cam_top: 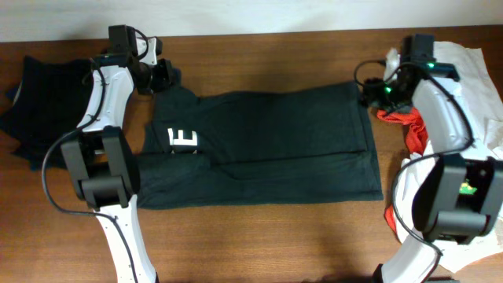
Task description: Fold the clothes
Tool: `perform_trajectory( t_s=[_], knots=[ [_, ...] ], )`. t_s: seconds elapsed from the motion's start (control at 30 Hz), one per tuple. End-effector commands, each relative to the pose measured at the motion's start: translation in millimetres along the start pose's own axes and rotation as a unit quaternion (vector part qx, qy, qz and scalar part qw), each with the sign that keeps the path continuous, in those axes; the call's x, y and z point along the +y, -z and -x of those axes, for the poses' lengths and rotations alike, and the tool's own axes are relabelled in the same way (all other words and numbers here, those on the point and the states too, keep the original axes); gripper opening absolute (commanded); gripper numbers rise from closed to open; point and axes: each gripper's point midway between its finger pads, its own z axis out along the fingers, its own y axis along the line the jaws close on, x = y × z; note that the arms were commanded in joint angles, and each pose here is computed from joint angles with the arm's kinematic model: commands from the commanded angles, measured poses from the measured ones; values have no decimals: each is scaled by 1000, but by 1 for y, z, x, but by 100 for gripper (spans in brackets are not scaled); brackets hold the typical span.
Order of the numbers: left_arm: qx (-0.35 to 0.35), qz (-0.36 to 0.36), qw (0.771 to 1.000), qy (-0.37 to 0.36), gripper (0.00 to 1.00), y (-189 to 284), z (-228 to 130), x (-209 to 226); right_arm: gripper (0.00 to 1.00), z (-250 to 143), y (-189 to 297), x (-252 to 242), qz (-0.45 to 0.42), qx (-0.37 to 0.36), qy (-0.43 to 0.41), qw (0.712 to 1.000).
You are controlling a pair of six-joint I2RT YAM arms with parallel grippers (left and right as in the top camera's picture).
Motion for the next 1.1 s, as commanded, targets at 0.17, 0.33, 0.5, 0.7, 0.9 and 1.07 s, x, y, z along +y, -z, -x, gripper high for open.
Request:
perform_trajectory(
  t_s=[0.17,0.33,0.5,0.7,0.9,1.07],
  knots=[
    [82,-2,996,35,1,59,-41,-27,73,74,-76,22,44,-134,-2,990],
    [100,14,994,35,0,60,-50,-22,73,68,-125,33,63,-131,-6,989],
    [100,17,994,34,0,60,-50,-21,62,43,-156,17,28,-90,-24,995],
    [80,20,996,25,0,59,-40,-19,4,54,-121,10,23,-79,-46,996],
    [22,8,1000,8,0,98,-13,-33,4,64,9,-19,-3,-32,-84,996],
    [36,77,996,41,0,143,-30,-5,4,-3,41,-31,-41,109,-63,991]
  ],
)
